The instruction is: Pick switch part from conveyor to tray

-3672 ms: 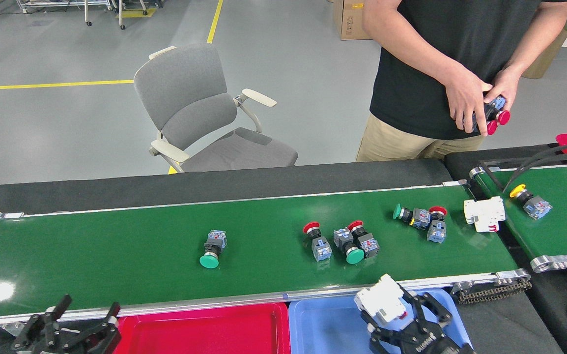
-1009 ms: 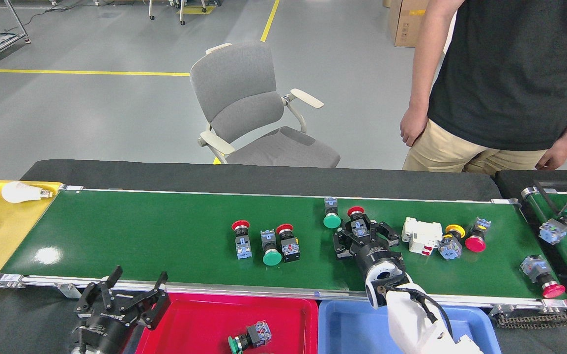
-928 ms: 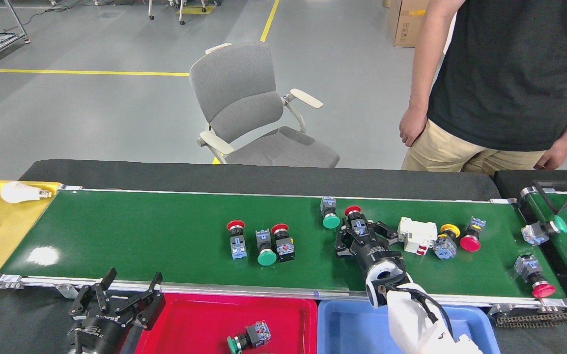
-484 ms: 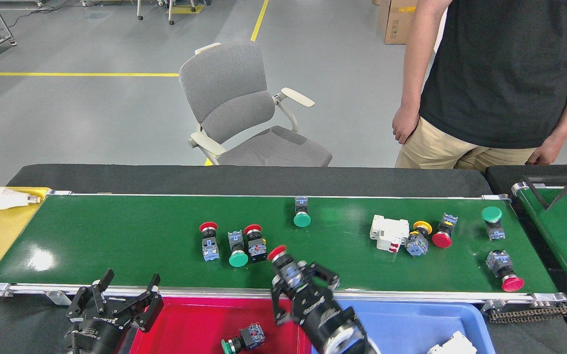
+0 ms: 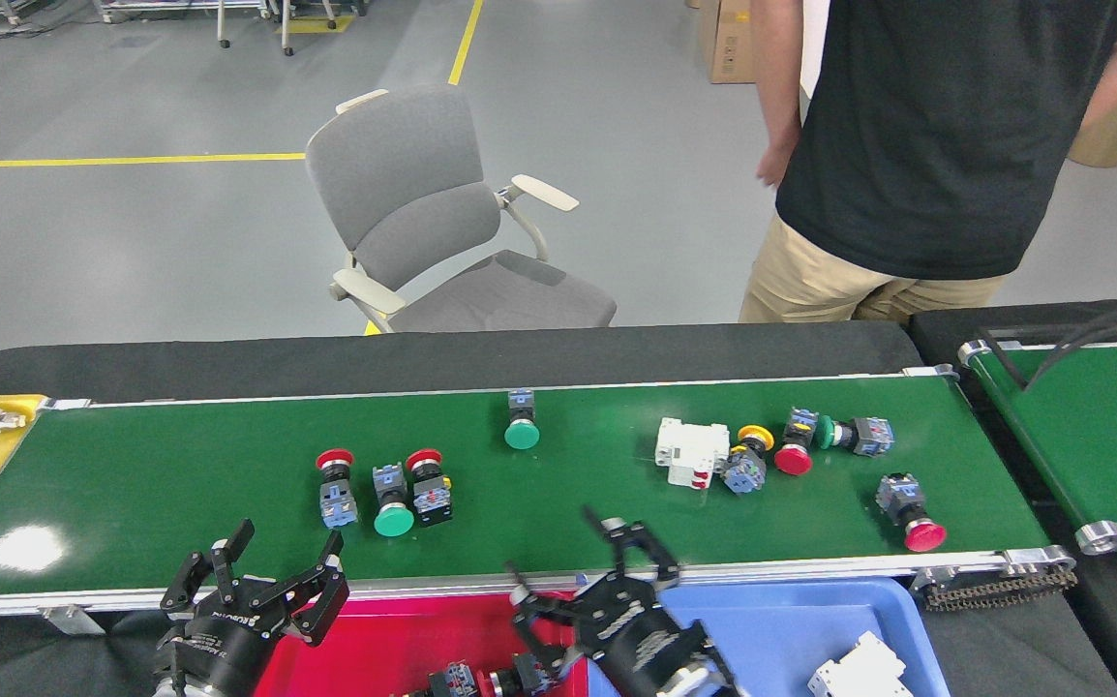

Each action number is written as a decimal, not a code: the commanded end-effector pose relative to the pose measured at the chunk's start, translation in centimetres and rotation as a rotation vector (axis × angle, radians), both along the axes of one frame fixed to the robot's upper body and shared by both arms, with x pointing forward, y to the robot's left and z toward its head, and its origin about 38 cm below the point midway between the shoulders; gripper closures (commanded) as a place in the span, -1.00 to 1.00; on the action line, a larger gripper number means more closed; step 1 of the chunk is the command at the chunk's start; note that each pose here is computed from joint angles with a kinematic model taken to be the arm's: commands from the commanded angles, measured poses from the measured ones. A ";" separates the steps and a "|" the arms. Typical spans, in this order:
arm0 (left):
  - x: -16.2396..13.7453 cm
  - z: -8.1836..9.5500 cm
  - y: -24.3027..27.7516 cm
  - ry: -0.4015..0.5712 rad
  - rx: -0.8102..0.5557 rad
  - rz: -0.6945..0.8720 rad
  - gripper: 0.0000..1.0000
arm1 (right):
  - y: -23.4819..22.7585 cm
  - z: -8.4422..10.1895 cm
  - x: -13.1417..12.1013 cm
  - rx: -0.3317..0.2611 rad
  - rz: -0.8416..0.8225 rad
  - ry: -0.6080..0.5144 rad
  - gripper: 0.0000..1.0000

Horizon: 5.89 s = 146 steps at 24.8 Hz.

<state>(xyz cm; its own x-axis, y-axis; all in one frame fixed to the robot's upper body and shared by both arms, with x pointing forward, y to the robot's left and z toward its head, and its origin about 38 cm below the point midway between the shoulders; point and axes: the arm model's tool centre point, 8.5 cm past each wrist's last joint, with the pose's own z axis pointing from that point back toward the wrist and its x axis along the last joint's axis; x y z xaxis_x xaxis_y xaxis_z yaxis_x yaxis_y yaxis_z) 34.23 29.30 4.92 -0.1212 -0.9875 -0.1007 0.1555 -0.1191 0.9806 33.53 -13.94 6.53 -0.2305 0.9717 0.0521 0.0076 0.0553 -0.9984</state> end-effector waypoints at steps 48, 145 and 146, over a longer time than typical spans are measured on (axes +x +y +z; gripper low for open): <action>-7.4 -1.0 0.4 -0.015 -0.107 -0.022 -1.00 | 11.2 1.4 -3.1 -0.021 0.718 0.024 -1.00; -7.3 0.1 18.6 0.024 0.082 0.298 -1.00 | -9.3 -1.2 -0.7 0.006 -0.227 0.066 -1.00; -6.9 -0.3 19.3 0.044 0.089 0.301 -1.00 | -9.2 -1.3 -0.7 0.006 -0.224 0.068 -1.00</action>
